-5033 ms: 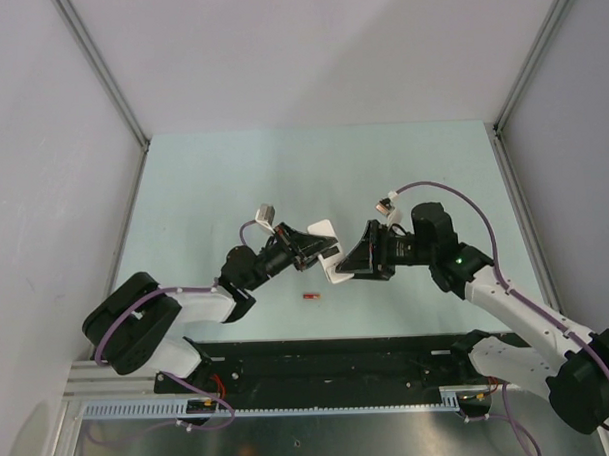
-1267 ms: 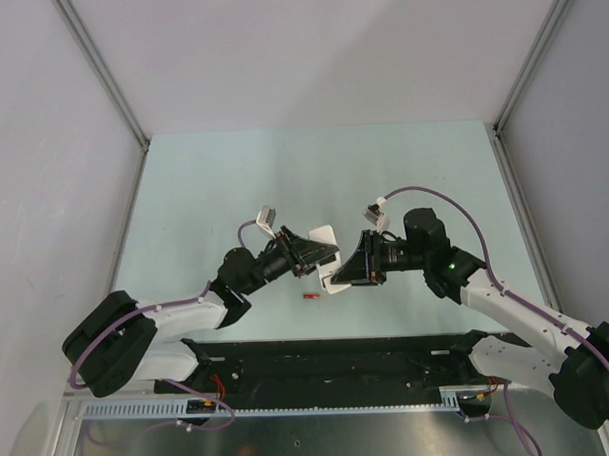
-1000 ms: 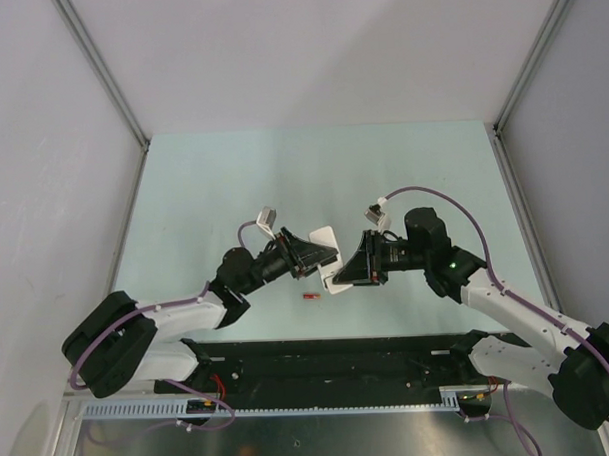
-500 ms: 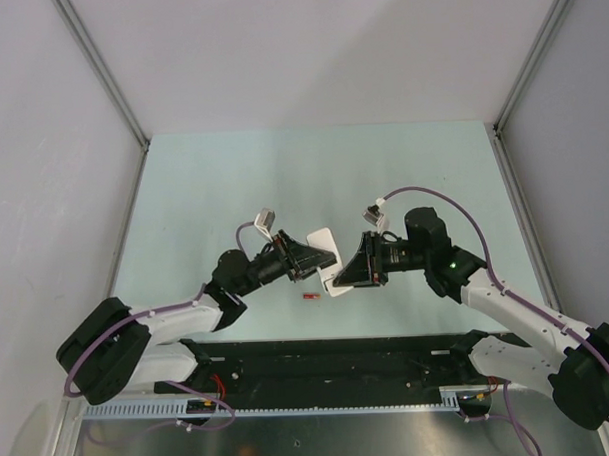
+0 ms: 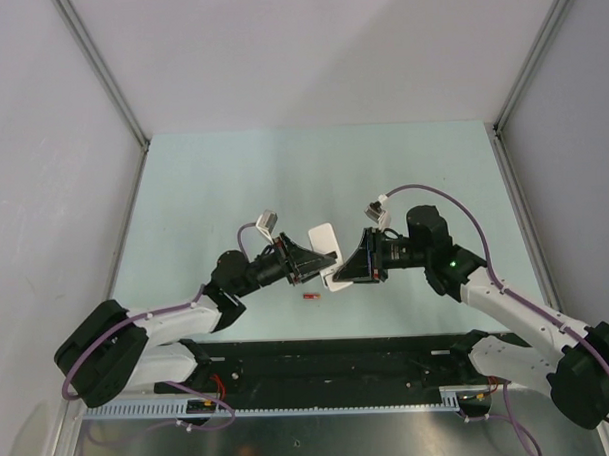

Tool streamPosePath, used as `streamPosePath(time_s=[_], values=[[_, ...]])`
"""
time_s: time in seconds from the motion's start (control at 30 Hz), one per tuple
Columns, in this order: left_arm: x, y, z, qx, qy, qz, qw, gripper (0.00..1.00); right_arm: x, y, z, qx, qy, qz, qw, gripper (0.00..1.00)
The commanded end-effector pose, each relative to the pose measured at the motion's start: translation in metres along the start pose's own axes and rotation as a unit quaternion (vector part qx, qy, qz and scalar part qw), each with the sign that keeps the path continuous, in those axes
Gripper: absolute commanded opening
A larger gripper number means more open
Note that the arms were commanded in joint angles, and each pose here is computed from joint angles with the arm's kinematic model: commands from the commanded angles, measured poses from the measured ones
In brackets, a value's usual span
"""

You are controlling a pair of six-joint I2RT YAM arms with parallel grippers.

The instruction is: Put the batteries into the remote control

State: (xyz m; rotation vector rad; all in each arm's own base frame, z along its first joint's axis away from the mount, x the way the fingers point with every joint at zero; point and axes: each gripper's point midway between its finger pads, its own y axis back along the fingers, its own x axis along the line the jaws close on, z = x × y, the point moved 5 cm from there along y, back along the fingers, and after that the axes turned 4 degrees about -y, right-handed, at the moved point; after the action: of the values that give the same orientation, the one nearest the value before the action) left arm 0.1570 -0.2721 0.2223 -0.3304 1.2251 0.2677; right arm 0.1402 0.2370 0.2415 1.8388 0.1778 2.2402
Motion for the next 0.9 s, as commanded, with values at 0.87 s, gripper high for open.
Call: streamPosePath(time_s=[0.87], values=[[-0.004,-0.005,0.008,-0.084,0.007,0.019,0.996,0.00,-0.007,-0.004,0.011,-0.063,-0.012,-0.043,0.997,0.11]])
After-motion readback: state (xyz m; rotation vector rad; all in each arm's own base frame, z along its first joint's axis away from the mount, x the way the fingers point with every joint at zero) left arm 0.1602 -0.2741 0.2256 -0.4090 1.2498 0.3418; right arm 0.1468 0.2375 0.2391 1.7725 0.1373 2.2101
